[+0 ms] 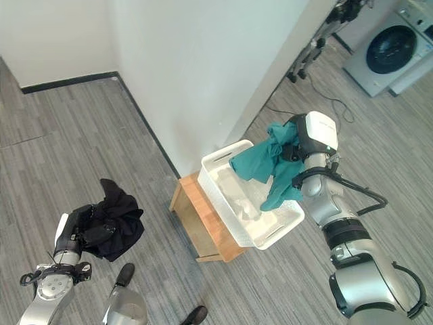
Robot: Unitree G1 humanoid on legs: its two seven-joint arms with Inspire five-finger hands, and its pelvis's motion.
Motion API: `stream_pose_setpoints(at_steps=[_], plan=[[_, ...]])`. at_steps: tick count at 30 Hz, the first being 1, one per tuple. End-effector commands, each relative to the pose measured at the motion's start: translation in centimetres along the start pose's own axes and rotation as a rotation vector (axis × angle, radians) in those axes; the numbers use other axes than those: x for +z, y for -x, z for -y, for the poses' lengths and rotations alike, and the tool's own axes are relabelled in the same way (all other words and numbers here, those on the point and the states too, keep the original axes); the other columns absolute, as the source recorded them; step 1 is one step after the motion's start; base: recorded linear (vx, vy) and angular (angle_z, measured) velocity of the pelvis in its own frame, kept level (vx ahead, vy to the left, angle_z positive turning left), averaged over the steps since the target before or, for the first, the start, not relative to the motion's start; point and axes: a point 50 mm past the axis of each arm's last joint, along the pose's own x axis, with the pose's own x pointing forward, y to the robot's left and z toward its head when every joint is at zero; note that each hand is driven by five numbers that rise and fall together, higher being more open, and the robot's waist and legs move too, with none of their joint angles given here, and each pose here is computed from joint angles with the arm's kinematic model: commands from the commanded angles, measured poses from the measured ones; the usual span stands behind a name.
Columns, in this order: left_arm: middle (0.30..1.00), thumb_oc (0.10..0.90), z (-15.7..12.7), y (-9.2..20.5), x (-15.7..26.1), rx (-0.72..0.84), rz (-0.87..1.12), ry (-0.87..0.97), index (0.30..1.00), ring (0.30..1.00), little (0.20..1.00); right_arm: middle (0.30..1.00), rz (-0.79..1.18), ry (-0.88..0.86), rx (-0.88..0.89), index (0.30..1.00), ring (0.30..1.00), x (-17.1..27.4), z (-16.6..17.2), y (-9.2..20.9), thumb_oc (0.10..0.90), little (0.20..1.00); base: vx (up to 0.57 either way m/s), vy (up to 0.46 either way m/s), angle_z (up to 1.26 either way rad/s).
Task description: Pick up bed clothes into laundry basket.
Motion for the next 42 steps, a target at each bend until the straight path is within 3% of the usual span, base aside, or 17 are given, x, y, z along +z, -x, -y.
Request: stream_pose_setpoints(at_steps=[1, 10, 12, 19, 23, 24, 27, 34, 37, 42], plan=[[0.300, 0.400, -0.9, -0.8, 5.2, 0.009, 0.287, 0.048, 0.300, 0.300, 0.300, 0.300, 0.089, -0.007, -0.210, 0.300, 0.300, 3.7, 6.1, -3.2, 0.400, 0.300, -0.02, -0.019, 0.13], [0.300, 0.400, -0.9, -1.0, 3.3, 0.025, 0.208, 0.099, 0.300, 0.300, 0.300, 0.300, 0.013, -0.002, -0.219, 0.300, 0.300, 2.7, 7.1, -4.1, 0.400, 0.300, -0.05, 0.000, 0.10], [0.300, 0.400, -0.6, -1.0, 3.0, 0.022, 0.195, 0.121, 0.300, 0.300, 0.300, 0.900, -0.003, -0.032, -0.228, 0.900, 0.900, 2.6, 7.3, -4.3, 0.800, 0.900, -0.07, 0.007, 0.04], [0.300, 0.400, -1.0, -1.1, 2.3, 0.061, 0.158, 0.136, 0.300, 0.300, 0.300, 0.900, 0.067, -0.047, -0.270, 0.900, 0.900, 5.2, 8.1, -4.9, 0.800, 0.900, -0.01, -0.004, 0.00], [0.300, 0.400, -2.2, -0.9, 1.7, 0.139, 0.137, 0.127, 0.300, 0.300, 0.300, 0.900, 0.152, -0.197, -0.417, 0.900, 0.900, 6.5, 11.2, -4.3, 0.800, 0.900, 0.02, 0.022, -0.04], [0.300, 0.400, -3.2, -0.7, 1.1, 0.192, 0.111, 0.127, 0.300, 0.300, 0.300, 0.900, 0.188, -0.268, -0.488, 0.900, 0.900, 6.4, 12.9, -3.5, 0.800, 0.900, 0.05, 0.030, -0.11], [0.300, 0.400, -3.9, -0.5, 0.5, 0.230, 0.081, 0.121, 0.300, 0.300, 0.300, 0.900, 0.200, -0.299, -0.528, 0.900, 0.900, 5.8, 14.0, -2.8, 0.800, 0.900, 0.04, 0.033, -0.20], [0.300, 0.400, -6.2, 0.1, 0.1, 0.340, 0.064, 0.098, 0.300, 0.300, 0.300, 0.900, 0.168, -0.256, -0.622, 0.900, 0.900, 2.1, 16.3, -0.2, 0.800, 0.900, 0.04, 0.024, -0.23], [0.300, 0.400, -7.5, -0.2, 1.9, 0.395, 0.138, 0.056, 0.300, 0.300, 0.300, 0.900, 0.049, -0.317, -0.648, 0.900, 0.900, -2.0, 14.5, 1.9, 0.800, 0.900, 0.03, 0.006, -0.17], [0.300, 0.400, -10.5, -1.3, 7.9, 0.482, 0.361, -0.048, 0.300, 0.300, 0.300, 0.900, -0.251, -0.424, -0.513, 0.900, 0.900, -8.7, 7.0, 6.1, 0.800, 0.900, 0.02, 0.000, -0.15]])
